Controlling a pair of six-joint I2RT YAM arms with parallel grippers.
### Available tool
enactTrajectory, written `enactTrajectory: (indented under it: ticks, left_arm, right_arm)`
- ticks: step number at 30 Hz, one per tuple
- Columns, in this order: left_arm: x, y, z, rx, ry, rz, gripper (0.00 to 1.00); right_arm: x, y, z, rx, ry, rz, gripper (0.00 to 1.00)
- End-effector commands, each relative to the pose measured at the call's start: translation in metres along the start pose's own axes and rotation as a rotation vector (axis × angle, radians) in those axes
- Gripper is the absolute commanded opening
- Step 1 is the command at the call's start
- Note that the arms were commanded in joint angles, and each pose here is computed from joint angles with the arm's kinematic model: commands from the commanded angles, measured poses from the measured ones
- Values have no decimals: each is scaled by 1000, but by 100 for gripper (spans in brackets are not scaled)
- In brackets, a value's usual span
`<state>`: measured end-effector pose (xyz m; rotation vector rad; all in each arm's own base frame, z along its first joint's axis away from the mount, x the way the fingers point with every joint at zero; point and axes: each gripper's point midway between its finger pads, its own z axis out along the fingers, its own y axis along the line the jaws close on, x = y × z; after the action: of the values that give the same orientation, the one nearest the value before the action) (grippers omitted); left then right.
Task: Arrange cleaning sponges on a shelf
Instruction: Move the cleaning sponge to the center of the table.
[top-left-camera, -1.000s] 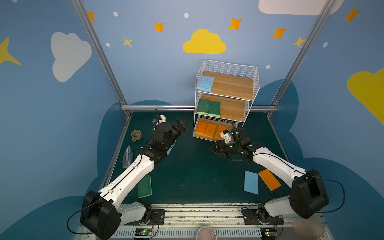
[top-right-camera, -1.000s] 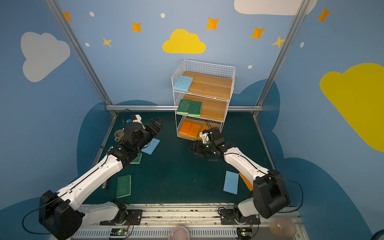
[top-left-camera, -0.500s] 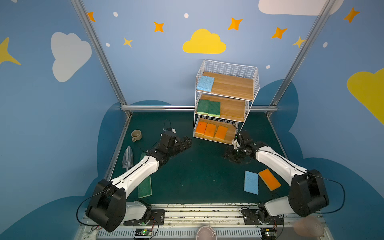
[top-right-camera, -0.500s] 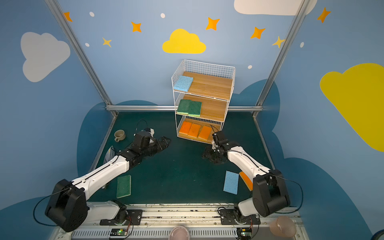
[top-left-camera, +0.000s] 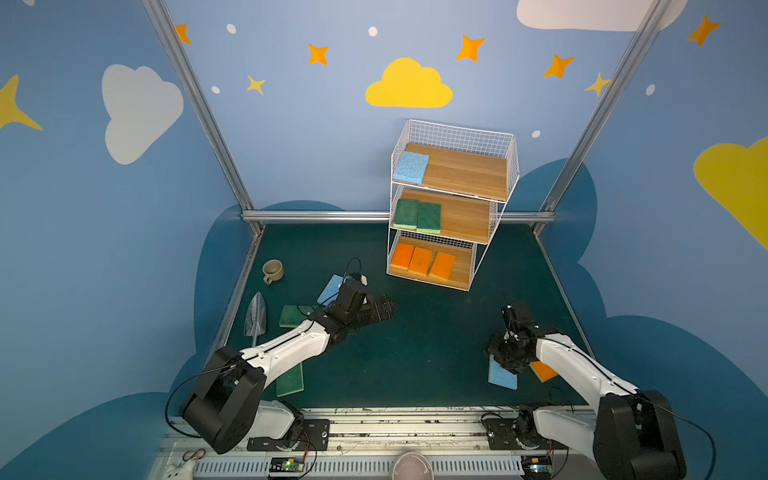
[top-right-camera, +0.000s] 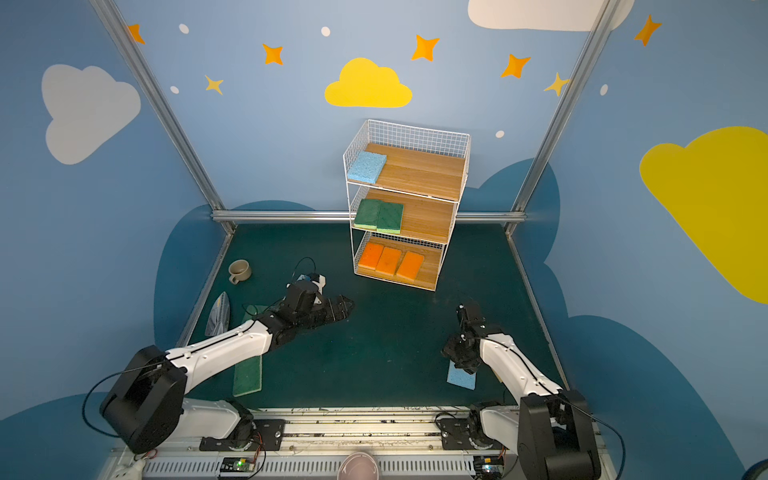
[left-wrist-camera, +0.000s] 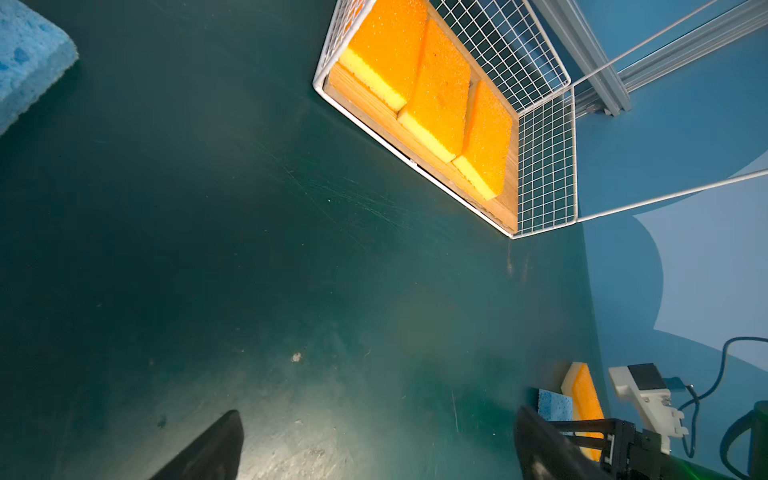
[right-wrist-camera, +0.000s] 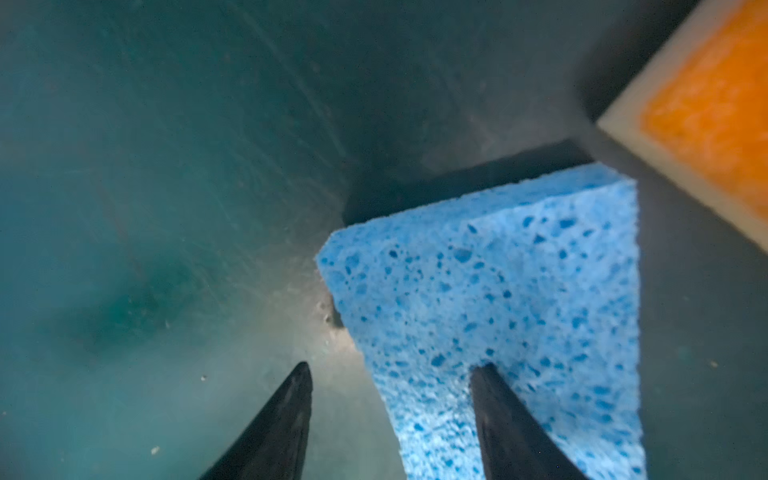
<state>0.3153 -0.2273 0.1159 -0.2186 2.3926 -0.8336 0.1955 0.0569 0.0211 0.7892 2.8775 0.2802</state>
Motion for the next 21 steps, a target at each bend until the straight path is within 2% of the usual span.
enactTrajectory:
  ticks: [1,5,7,11,15,21]
  left_arm:
    - [-4,-4,-9,18,-34,25,100]
    - [-3,0,-20,9,-50,32,100]
    - [-1,3,-25,-1,-51,39,100]
    - [6,11,-33,-20,-45,48,100]
    - [16,18,-39,-21,-22,43,100]
    - [28,14,-42,19,30,39,97]
  right_arm:
    - [7,21,15,-91,76,17,59]
    - [24,69,23,-172,205,-50,55]
    - [32,98,25,-210,221,-95,55]
    - [31,160,21,-313,197,-148,55]
    - [16,208,9,-373,146,-187,56]
    - [5,247,-21,-440,120,-244,58]
